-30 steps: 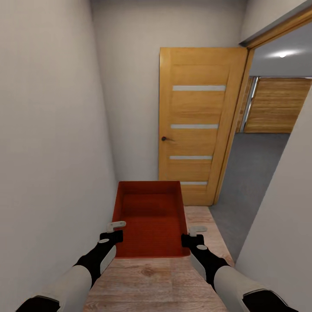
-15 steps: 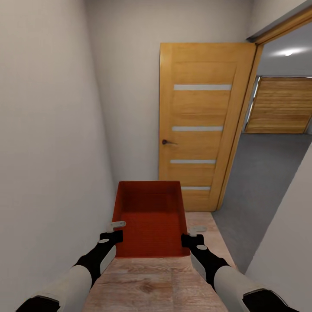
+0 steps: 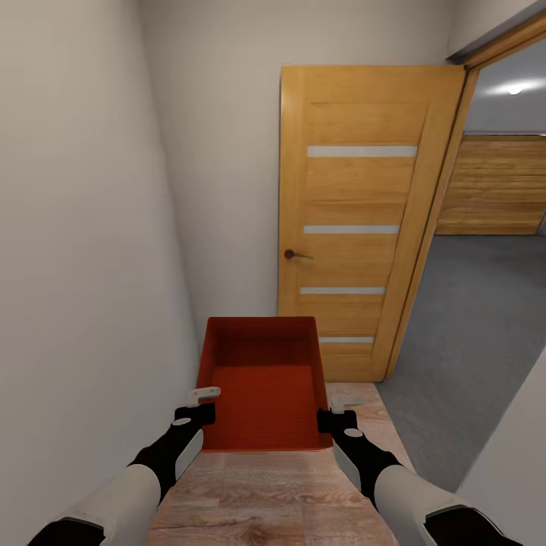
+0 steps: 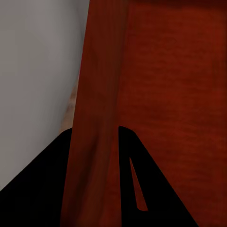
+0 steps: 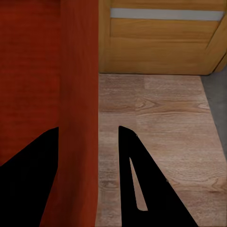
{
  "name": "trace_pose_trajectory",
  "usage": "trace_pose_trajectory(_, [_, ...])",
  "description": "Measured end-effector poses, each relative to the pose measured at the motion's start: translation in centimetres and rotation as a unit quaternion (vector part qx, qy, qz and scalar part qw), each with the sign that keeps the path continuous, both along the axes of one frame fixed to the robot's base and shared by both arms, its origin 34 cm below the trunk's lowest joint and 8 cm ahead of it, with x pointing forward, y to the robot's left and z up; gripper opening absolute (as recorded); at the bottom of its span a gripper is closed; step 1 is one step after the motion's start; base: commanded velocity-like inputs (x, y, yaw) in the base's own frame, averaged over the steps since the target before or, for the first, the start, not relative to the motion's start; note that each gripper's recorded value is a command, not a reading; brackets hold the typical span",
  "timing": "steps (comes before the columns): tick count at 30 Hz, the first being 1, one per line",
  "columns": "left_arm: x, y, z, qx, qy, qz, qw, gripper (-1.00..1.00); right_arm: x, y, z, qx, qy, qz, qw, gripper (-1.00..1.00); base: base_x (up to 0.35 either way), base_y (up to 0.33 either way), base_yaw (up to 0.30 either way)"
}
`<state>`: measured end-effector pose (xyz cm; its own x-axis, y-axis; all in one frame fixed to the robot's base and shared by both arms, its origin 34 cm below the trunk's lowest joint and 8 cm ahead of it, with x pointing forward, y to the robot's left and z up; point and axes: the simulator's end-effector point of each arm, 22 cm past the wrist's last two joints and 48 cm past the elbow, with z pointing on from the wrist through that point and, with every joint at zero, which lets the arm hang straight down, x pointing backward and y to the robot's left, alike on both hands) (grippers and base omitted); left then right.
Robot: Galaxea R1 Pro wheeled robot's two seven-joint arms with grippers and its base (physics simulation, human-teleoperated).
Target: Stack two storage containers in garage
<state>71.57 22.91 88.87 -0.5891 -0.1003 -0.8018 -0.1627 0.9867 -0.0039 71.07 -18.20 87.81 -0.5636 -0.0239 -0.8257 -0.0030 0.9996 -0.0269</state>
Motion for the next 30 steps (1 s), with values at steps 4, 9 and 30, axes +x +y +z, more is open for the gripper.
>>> trace_pose_trajectory(4, [0.0,0.0,-0.01,0.0,0.0,0.0,1.0,-1.0,0.0,0.0,0.0,0.0,0.0,0.0,1.0,-1.0,0.321,0.0,0.0])
trace_pose_trajectory(9, [-0.01,0.0,-0.02,0.0,0.001,0.0,1.0,-1.0,-0.02,0.0,-0.02,0.0,0.001,0.0,1.0,-1.0,0.321,0.0,0.0])
trace_pose_trajectory(30, [0.09,0.0,0.04,0.001,0.002,-0.001,1.0,-1.0,0.01,-0.01,-0.09,0.001,0.001,-0.001,1.0,-1.0,0.145,0.0,-0.04])
